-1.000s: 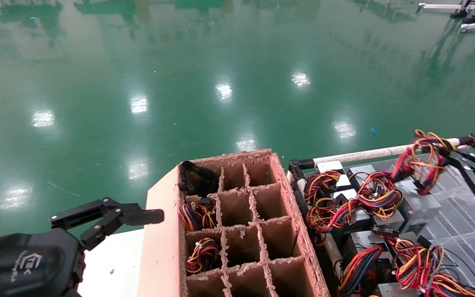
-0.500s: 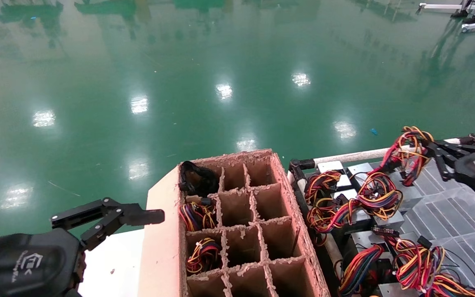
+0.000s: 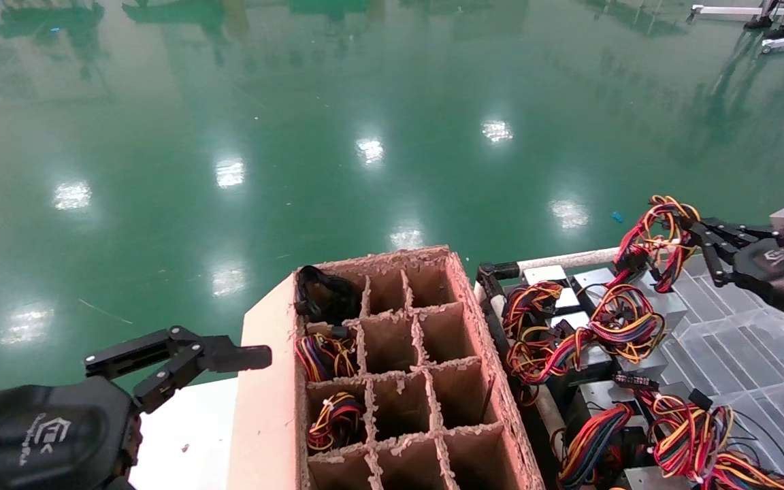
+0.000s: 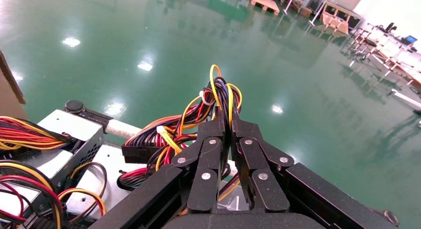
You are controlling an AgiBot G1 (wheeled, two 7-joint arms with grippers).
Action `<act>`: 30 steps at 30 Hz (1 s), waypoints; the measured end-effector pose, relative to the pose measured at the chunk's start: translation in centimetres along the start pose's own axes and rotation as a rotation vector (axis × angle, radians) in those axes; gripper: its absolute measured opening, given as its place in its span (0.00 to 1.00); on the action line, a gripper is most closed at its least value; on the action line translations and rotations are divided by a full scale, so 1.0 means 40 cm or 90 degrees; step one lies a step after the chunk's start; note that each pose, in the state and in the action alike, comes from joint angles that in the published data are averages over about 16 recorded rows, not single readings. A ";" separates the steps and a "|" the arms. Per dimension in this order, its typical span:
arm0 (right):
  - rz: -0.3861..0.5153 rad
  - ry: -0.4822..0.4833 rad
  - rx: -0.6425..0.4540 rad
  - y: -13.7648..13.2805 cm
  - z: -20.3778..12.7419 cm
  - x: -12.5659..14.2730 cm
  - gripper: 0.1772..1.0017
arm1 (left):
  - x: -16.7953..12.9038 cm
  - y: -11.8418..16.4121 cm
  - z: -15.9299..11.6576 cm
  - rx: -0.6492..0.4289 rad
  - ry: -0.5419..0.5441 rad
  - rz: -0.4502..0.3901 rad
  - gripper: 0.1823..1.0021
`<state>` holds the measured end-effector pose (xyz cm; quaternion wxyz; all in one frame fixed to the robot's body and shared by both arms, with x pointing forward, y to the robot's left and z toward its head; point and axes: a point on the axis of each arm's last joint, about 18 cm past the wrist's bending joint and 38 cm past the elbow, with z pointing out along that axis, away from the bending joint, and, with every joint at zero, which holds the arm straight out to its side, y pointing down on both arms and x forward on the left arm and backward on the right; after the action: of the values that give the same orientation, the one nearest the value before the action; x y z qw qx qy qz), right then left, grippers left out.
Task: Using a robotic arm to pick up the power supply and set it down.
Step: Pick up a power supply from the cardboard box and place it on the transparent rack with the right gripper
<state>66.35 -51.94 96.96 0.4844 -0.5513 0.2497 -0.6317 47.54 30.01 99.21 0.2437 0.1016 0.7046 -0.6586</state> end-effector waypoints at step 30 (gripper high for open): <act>-0.018 0.038 0.016 0.010 0.056 -0.044 0.02 | 0.000 0.000 0.000 0.000 0.000 0.000 1.00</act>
<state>68.47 -50.05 96.41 0.4745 -0.5295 0.2486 -0.6578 47.54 30.01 99.21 0.2438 0.1016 0.7046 -0.6587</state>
